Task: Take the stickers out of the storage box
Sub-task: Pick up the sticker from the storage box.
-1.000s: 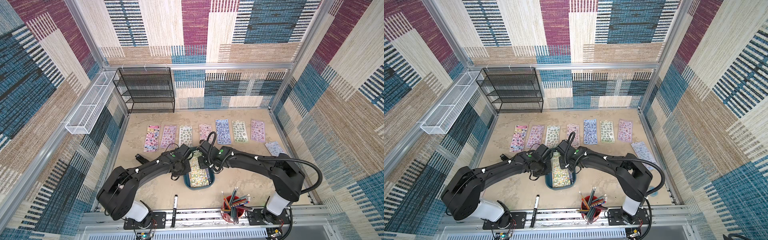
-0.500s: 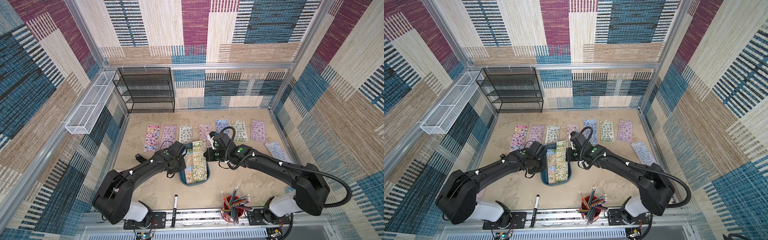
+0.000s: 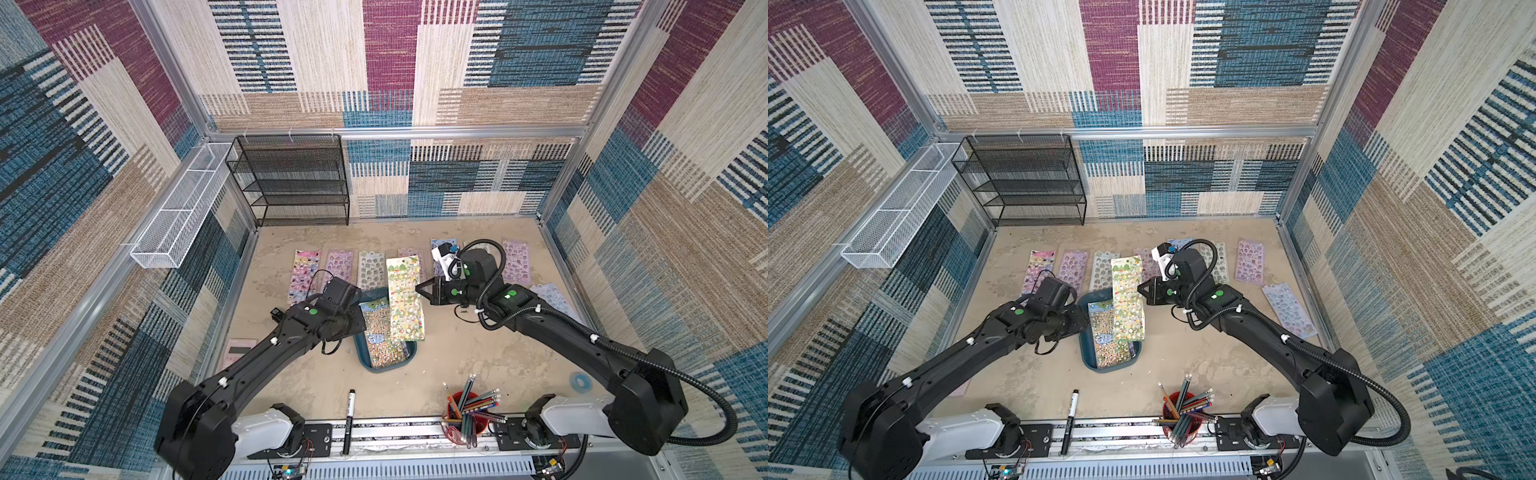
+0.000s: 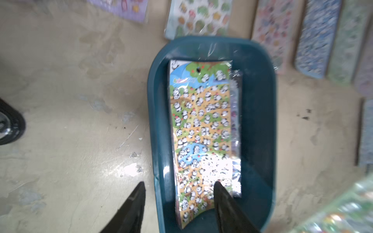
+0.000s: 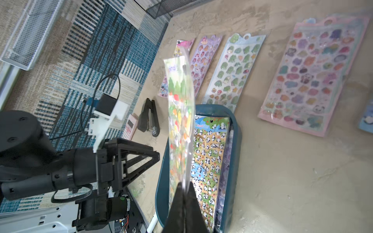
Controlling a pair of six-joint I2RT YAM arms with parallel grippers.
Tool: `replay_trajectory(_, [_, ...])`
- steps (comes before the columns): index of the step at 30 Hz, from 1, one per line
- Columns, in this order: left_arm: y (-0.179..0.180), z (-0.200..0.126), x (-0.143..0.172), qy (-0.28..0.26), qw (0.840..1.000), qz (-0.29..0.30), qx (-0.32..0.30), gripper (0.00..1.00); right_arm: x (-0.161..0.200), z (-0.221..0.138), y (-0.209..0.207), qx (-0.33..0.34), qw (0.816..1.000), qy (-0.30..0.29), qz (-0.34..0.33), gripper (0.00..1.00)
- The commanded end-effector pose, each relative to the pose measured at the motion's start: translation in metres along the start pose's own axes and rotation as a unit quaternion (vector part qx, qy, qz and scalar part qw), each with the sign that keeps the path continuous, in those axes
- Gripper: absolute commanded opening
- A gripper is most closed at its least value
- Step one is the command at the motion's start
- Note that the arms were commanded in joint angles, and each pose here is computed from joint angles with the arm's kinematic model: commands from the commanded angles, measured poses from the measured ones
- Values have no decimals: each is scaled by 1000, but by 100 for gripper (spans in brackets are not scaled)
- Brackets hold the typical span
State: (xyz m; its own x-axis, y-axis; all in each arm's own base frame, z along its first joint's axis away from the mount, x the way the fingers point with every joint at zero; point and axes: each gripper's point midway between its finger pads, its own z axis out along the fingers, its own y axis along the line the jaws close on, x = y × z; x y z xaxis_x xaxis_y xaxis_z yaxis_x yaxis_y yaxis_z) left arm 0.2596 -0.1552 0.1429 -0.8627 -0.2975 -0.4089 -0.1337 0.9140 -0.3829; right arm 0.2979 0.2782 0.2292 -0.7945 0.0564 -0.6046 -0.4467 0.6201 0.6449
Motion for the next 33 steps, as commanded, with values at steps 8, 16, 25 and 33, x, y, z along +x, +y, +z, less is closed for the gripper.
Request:
replay_trajectory(8, [-87,-76,-30,-113,955,90,258,71,5,-17,53,-179,982,48,-45,0])
replay_trajectory(16, [-135,-71,-28,-57,931,100,347,71,13,-20,66,-237,968,71,-35,0])
replay_trajectory(25, [-146,-66,-28,-43,924,95,368,0,22,-11,52,-223,971,82,-10,12])
replay_trajectory(33, [-144,-66,-35,-62,927,89,358,0,45,-15,31,-182,980,75,27,46])
